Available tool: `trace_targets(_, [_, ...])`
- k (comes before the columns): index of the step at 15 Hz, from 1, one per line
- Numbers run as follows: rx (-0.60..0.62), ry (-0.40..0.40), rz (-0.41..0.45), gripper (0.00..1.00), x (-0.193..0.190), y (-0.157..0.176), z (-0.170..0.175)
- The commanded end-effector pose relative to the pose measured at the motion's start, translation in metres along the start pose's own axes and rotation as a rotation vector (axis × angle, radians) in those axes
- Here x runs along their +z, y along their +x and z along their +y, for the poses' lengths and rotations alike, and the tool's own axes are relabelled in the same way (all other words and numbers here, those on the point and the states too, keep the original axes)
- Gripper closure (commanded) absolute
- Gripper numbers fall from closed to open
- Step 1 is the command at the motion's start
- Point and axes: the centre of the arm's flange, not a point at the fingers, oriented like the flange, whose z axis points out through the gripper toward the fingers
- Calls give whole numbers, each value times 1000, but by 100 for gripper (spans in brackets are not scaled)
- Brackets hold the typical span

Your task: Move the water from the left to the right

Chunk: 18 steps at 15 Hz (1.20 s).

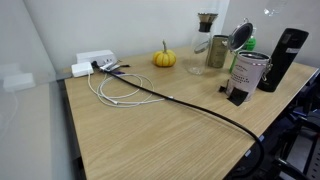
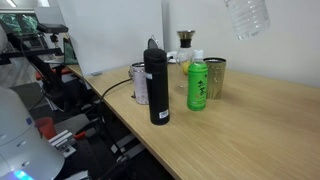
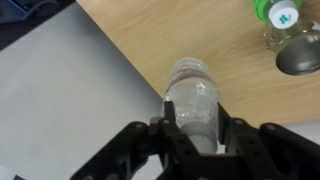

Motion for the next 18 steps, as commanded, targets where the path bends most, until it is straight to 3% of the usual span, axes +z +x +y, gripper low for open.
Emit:
trace_targets(1, [89,-34,-105,85,26,-25,21])
trace_targets(3, [106,-42,-152,85,43,-35,29])
trace_targets(4, [80,-44,-144,60,46,-27,22])
trace_targets(12, [94,-44,-150,60,47,-31,26])
trace_targets(13, [107,-50,-178,85,52,-30,23])
trace_targets(18, [377,-58,-312,85,96,-16,12])
